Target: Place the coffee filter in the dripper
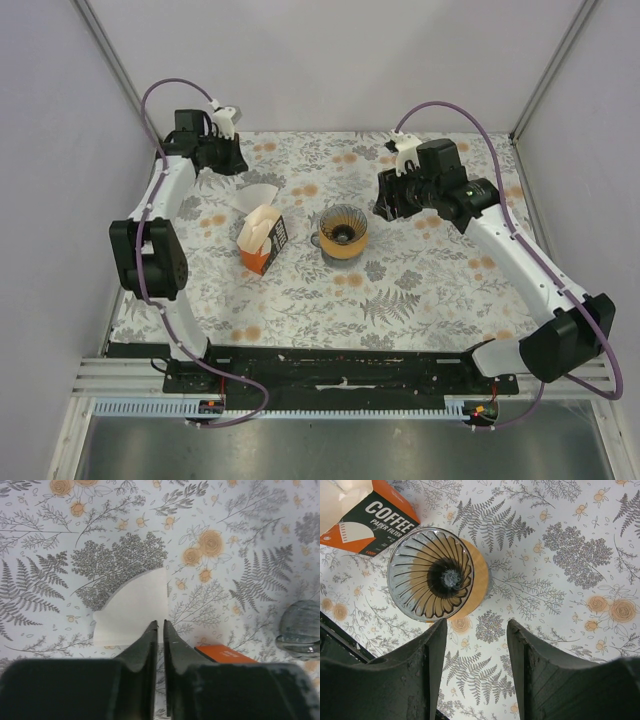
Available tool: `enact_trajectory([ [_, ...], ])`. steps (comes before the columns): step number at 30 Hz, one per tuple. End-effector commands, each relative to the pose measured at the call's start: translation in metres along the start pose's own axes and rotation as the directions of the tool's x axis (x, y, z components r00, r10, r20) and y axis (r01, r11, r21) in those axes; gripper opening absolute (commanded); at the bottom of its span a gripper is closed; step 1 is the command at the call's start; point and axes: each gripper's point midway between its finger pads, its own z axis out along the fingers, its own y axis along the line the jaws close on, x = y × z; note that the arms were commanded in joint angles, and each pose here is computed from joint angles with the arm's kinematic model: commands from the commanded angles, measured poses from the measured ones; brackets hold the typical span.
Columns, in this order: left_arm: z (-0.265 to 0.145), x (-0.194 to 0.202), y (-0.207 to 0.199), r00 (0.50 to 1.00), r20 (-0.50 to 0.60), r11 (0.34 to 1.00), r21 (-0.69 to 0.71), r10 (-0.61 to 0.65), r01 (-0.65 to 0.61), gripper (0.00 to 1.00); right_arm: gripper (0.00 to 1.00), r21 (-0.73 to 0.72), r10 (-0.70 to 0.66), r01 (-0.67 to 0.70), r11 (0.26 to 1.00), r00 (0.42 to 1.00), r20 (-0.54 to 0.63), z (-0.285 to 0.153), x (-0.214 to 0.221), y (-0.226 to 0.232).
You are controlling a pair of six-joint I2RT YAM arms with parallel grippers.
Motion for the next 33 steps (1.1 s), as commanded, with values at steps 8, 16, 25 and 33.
enact_trajectory([
  [8,0.054,0.021,0.06,0.995,-0.098,0.987,-0.16,-0.003,-0.012,0.86,0.59,0.007,-0.048,0.047,0.999,0.997,0.068,-0.016,-0.019,0.003],
  [16,0.088,0.041,0.06,0.988,-0.154,0.998,-0.058,-0.019,0.01,0.89,0.6,0.017,-0.044,0.044,0.999,0.998,0.043,-0.012,-0.012,0.0],
  [25,0.097,0.07,0.055,0.973,-0.229,1.0,0.002,-0.016,0.017,0.85,0.6,0.01,-0.045,0.045,0.999,0.998,0.032,-0.009,-0.009,0.0],
  [33,0.103,0.093,0.068,0.957,-0.291,0.999,-0.037,0.009,-0.02,0.8,0.6,0.009,-0.044,0.044,0.999,0.999,0.02,-0.007,-0.005,0.0],
])
